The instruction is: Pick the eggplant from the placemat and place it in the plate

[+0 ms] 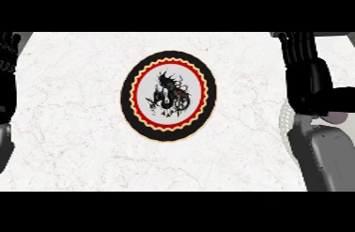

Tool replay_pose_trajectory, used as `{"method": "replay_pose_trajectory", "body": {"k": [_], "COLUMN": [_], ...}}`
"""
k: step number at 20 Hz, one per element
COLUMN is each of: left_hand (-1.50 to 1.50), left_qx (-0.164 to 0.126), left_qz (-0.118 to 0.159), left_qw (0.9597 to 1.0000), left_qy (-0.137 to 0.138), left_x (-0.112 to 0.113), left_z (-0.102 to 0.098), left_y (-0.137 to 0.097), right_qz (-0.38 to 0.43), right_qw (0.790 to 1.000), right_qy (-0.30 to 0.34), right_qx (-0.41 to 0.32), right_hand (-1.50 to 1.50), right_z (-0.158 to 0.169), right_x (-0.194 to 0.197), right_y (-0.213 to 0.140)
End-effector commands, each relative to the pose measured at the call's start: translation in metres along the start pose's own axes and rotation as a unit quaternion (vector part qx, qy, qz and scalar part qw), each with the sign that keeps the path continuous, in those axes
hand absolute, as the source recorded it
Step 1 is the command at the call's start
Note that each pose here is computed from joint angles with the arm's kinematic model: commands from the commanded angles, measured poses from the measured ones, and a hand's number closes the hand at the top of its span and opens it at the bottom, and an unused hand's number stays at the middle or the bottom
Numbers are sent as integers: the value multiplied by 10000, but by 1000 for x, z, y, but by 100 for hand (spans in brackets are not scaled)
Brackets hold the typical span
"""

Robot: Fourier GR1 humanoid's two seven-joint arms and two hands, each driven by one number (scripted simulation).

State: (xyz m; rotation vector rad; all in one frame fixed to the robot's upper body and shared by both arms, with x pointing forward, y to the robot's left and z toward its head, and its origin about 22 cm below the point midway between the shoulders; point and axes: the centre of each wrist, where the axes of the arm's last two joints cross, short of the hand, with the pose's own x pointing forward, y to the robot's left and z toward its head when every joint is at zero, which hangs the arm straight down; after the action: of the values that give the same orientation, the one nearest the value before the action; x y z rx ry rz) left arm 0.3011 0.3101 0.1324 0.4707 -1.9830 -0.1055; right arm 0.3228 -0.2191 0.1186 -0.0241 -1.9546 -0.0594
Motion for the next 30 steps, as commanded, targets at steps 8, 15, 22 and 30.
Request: {"method": "replay_pose_trajectory", "body": {"k": [8, 15, 22, 30], "left_hand": [0, 0, 0, 0], "left_qx": [-1316, -1242, -1308, -1418], "left_qz": [626, 836, 717, 774], "left_qw": [9745, 9620, 9618, 9614], "left_qy": [1707, 2285, 2294, 2229], "left_x": [-54, -101, -100, -102], "left_z": [67, 116, 112, 117], "left_y": [-50, -18, -33, -51], "right_qz": [3712, 3037, 4043, 5374], "right_qw": [8393, 8404, 8213, 6615], "right_qy": [3190, 3772, 3300, 4158], "right_qx": [2364, 2435, 2305, 3175], "right_hand": [150, -150, -150, -150], "right_z": [23, 10, -46, -80], "right_x": [-69, -88, -28, -2], "right_y": [-52, -94, -106, -111]}}
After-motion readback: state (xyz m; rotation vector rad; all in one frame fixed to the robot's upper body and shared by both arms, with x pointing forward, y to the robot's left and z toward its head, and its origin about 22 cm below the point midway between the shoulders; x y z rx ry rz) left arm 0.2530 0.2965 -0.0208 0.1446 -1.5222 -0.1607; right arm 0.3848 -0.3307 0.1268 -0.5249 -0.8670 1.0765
